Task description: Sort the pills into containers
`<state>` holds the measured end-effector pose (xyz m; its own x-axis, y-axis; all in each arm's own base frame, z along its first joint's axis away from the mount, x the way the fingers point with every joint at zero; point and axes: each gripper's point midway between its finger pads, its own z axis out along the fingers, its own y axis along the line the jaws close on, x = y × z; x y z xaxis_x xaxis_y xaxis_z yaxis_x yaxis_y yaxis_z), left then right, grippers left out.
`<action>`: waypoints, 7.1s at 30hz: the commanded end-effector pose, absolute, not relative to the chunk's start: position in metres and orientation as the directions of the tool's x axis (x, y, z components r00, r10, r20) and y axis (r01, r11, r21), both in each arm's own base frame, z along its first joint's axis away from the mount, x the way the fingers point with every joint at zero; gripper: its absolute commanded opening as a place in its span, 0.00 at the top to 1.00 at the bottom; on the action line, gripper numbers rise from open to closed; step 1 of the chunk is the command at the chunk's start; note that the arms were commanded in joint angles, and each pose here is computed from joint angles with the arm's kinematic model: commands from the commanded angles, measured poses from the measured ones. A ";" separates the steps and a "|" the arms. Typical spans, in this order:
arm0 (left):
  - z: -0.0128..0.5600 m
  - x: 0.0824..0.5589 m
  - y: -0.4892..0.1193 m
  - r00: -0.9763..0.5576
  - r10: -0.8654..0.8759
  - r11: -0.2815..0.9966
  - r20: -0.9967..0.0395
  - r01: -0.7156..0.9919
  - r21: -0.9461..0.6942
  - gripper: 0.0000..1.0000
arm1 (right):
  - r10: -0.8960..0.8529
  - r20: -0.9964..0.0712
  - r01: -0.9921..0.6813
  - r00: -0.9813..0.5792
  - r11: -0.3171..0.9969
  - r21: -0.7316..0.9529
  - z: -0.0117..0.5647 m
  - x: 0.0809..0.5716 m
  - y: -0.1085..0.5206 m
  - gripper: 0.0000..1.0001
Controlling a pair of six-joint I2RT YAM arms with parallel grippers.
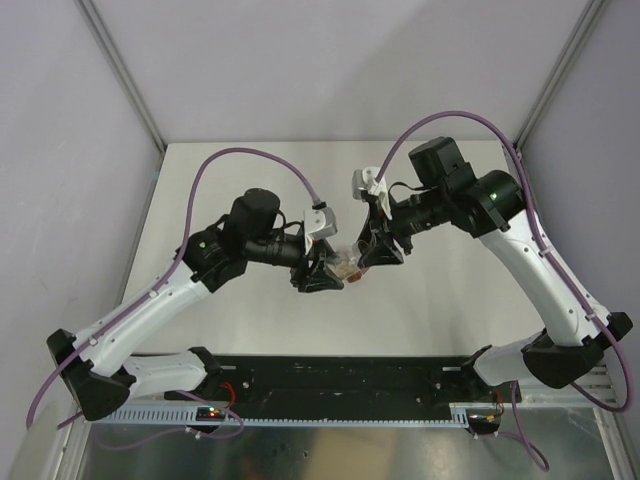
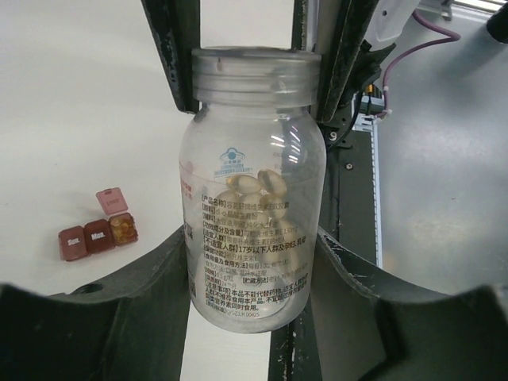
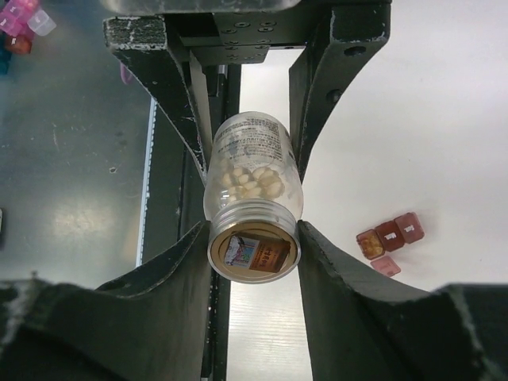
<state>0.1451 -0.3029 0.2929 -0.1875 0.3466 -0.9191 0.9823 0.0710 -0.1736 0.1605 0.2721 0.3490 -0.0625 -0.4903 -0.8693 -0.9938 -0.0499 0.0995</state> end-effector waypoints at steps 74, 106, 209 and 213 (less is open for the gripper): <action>0.327 0.154 -0.307 -0.124 0.346 0.092 -0.930 0.991 -0.098 1.00 | -0.425 -0.895 -0.990 -0.131 0.002 0.144 0.357 0.168 0.266 0.82; 0.296 0.261 -0.271 0.060 0.657 0.617 -0.751 0.529 0.582 1.00 | -0.232 -0.724 -0.759 -0.649 0.140 0.636 0.331 0.264 0.267 0.31; 0.321 0.238 -0.295 0.046 0.543 0.538 -0.839 0.748 0.389 1.00 | -0.356 -0.818 -0.887 -0.452 0.082 0.454 0.336 0.217 0.276 0.85; 0.316 0.257 -0.286 0.028 0.599 0.607 -0.800 0.636 0.477 1.00 | -0.346 -0.771 -0.841 -0.535 0.126 0.527 0.320 0.236 0.281 0.89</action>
<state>0.2122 -0.2964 0.2864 -0.0459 0.5750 -0.8168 0.8473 0.4555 0.2730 0.2210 0.2713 0.3317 -0.3623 -0.3755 -0.8531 -0.9284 0.0650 0.3657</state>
